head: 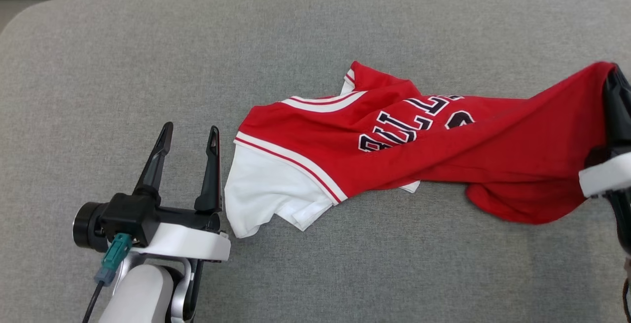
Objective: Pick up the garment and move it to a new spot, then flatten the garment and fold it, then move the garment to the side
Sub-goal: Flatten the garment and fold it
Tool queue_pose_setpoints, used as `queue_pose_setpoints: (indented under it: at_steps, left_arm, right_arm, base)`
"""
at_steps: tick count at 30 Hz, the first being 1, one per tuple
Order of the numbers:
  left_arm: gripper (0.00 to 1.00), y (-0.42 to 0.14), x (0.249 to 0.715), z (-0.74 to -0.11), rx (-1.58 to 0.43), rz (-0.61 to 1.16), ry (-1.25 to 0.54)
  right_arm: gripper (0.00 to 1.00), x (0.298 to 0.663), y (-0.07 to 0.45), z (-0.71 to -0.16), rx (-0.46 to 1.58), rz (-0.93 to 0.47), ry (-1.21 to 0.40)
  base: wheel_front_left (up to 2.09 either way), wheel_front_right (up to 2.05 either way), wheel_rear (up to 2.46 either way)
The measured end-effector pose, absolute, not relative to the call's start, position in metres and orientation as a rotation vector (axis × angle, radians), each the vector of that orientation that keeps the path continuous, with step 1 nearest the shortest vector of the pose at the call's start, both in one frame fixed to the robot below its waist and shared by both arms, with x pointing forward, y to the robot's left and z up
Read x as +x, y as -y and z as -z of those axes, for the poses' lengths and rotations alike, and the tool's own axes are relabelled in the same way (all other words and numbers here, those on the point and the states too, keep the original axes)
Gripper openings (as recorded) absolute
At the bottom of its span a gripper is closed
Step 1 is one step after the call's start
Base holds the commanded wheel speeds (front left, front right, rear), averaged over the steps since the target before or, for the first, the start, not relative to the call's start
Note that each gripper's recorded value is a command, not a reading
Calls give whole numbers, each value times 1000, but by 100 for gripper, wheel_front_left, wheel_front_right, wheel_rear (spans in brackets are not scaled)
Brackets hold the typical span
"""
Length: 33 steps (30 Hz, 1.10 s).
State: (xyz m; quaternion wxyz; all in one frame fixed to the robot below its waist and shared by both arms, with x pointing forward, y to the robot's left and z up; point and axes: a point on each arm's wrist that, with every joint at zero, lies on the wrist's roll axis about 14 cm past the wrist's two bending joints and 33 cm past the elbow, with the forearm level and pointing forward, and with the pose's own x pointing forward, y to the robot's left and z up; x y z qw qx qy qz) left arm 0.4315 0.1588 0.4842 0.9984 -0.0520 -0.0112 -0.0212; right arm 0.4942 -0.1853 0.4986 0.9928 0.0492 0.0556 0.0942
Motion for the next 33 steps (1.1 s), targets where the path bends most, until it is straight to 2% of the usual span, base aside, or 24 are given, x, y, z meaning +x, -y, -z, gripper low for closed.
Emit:
queue_pose_setpoints:
  at_steps: [4,5,6,7,11,15,25,33]
  left_arm:
    - [100,-161,440,-474,-106,36,2]
    - [100,-161,441,-471,-105,36,-5]
    - [100,-161,443,-469,-107,34,-9]
    - [100,-161,443,-467,-109,34,-14]
    - [100,-163,446,-465,-109,29,-20]
    - [100,-161,446,-471,-108,37,-1]
    - [100,-160,429,-481,-97,50,11]
    - [100,-160,408,-488,-85,58,9]
  right_arm:
    - [0,522,179,-477,97,-211,-163]
    - [19,527,177,-468,103,-216,-187]
    - [53,531,174,-461,108,-221,-202]
    - [100,533,171,-456,111,-230,-210]
    - [100,535,166,-448,123,-242,-210]
    - [100,527,175,-463,126,-222,-134]
    - [100,465,177,-502,93,-209,-13]
    - [100,413,159,-508,136,-215,-45]
  base:
    - [0,0,0]
    - [0,0,0]
    - [0,0,0]
    - [0,0,0]
    - [0,0,0]
    - [0,0,0]
    - [0,0,0]
    - [0,0,0]
